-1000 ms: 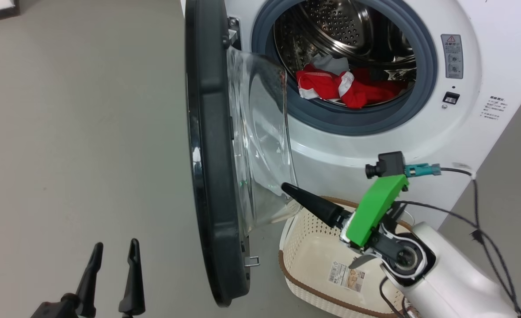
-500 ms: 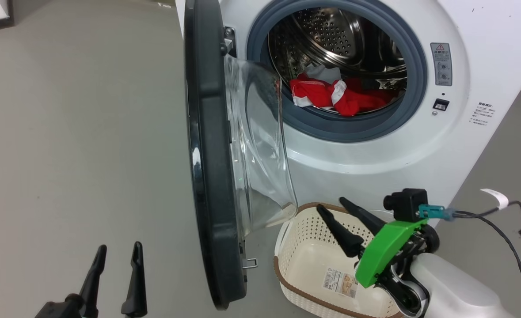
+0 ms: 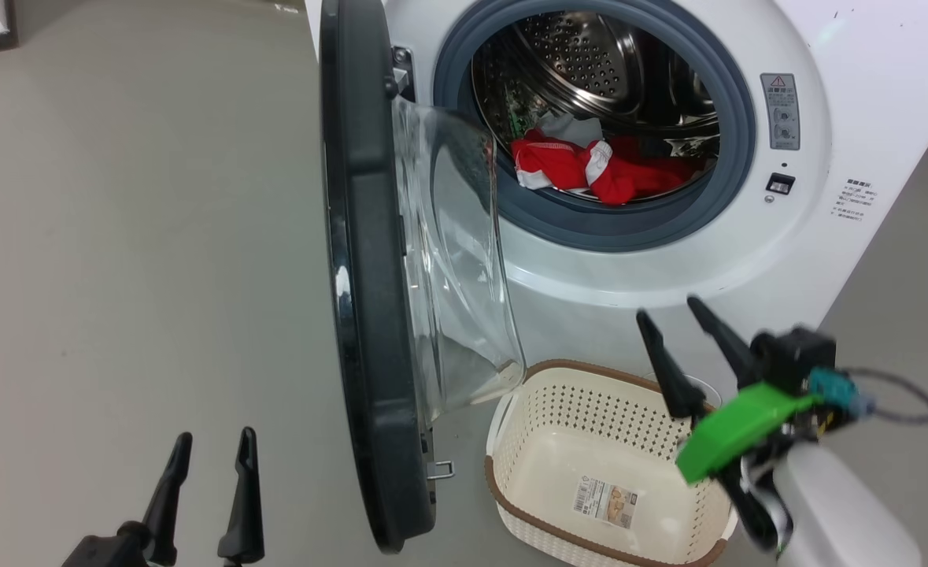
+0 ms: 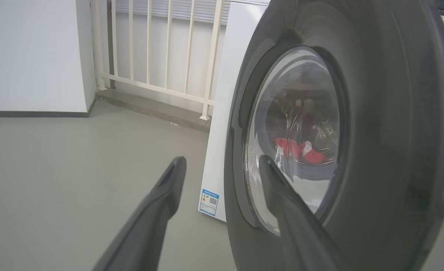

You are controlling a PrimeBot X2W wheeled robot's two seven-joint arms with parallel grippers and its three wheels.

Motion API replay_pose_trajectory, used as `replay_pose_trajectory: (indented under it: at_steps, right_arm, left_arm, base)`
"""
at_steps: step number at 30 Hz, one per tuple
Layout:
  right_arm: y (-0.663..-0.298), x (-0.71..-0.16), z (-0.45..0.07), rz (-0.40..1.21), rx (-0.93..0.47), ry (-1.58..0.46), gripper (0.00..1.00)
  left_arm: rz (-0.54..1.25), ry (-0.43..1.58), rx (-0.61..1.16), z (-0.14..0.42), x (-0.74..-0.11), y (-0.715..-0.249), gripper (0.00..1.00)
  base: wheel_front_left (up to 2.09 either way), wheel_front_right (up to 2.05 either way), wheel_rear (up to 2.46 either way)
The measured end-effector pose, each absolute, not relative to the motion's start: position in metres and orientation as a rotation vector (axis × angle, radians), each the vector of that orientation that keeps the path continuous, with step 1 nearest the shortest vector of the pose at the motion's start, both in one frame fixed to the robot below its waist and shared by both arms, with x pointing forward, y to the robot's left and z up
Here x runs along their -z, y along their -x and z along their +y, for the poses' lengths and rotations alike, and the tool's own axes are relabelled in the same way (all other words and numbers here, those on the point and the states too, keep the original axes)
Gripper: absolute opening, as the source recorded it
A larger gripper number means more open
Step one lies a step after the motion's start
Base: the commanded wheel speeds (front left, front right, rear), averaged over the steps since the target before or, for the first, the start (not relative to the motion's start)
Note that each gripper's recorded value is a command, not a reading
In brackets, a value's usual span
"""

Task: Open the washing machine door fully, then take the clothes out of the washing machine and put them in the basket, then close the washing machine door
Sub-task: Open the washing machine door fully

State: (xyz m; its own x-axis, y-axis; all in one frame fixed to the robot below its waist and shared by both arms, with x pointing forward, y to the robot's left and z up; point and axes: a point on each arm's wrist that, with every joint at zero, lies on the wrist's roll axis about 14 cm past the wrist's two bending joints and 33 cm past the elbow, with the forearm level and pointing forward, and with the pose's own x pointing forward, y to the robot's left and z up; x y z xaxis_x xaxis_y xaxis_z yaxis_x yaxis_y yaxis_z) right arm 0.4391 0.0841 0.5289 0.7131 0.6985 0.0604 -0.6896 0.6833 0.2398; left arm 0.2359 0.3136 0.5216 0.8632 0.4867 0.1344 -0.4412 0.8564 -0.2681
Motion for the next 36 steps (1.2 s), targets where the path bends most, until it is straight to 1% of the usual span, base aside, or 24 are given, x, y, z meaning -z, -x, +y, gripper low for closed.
replay_pose_trajectory:
  at_steps: [5, 10, 18, 33, 36]
  right_arm:
    - [-0.422, -0.505, 0.063, 0.049, -0.7, -0.232, 1.0]
    - [-0.419, -0.516, 0.053, -0.005, -0.665, -0.244, 1.0]
    - [-0.403, -0.508, 0.051, 0.016, -0.679, -0.252, 1.0]
    - [-0.401, -0.506, 0.055, 0.023, -0.692, -0.262, 1.0]
    - [-0.4, -0.509, 0.057, 0.023, -0.694, -0.292, 1.0]
  left_arm:
    - [-0.209, 0.231, -0.492, 0.314, -0.524, -0.235, 1.0]
    - [-0.225, 0.232, -0.497, 0.315, -0.529, -0.235, 1.0]
    - [-0.232, 0.243, -0.495, 0.314, -0.53, -0.235, 1.0]
    - [-0.222, 0.244, -0.49, 0.313, -0.527, -0.237, 1.0]
    - [-0.219, 0.244, -0.489, 0.312, -0.526, -0.237, 1.0]
  base:
    - [0.0, 0.0, 0.0]
    - [0.0, 0.0, 0.0]
    - [0.0, 0.0, 0.0]
    - [0.0, 0.0, 0.0]
    - [0.0, 0.0, 0.0]
